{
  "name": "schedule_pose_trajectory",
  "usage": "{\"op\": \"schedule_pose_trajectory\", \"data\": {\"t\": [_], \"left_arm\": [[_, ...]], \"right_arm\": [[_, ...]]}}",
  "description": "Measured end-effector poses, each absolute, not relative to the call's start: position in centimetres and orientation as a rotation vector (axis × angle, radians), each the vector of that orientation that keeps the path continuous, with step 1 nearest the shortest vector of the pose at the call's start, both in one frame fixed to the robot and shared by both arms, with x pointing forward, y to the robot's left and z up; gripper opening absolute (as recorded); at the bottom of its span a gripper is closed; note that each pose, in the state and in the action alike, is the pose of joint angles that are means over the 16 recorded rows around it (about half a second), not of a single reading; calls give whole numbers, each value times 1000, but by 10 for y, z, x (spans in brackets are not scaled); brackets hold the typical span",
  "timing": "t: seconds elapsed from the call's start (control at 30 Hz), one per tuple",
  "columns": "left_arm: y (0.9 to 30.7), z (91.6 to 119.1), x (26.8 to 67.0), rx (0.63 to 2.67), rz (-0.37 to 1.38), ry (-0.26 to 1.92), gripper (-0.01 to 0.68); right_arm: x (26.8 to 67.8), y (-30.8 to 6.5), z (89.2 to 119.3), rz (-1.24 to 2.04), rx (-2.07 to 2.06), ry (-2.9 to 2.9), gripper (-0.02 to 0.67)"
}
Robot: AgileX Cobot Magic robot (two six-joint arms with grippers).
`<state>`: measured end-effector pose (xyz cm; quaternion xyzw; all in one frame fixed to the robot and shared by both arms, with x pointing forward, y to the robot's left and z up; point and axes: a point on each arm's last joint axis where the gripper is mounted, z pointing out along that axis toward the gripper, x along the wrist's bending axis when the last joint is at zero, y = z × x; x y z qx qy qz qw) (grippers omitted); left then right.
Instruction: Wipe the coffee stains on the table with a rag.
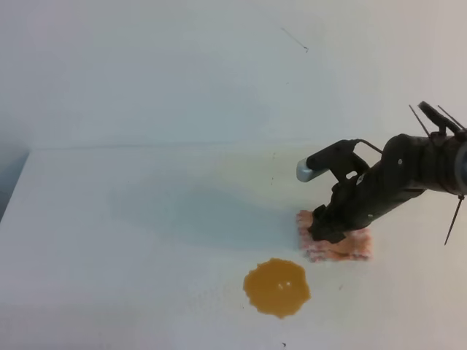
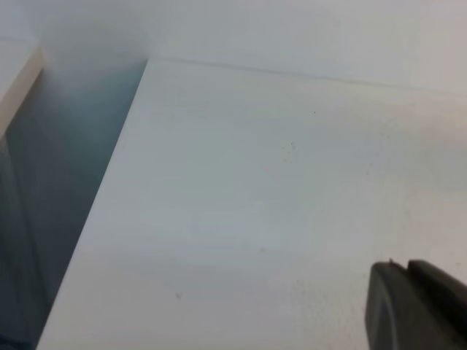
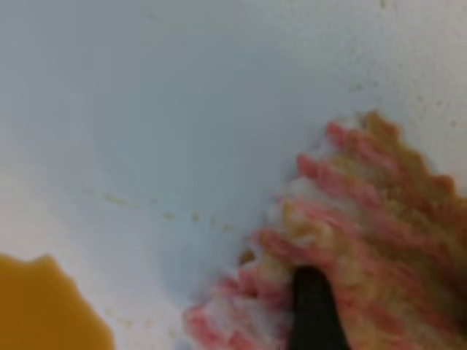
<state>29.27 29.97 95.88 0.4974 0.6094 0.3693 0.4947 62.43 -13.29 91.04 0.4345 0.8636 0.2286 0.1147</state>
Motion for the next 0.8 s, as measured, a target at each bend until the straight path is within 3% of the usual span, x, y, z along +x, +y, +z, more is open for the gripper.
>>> {"op": "schedule_pose_trajectory", "data": {"t": [0.5, 0.8], "left_arm": [[300, 959, 293, 1206, 895, 1477, -1], [300, 959, 293, 1206, 895, 1477, -1]], "right_arm": [[628, -126, 893, 651, 1320, 2571, 75], [624, -96, 902, 728, 1331, 2627, 37]]}}
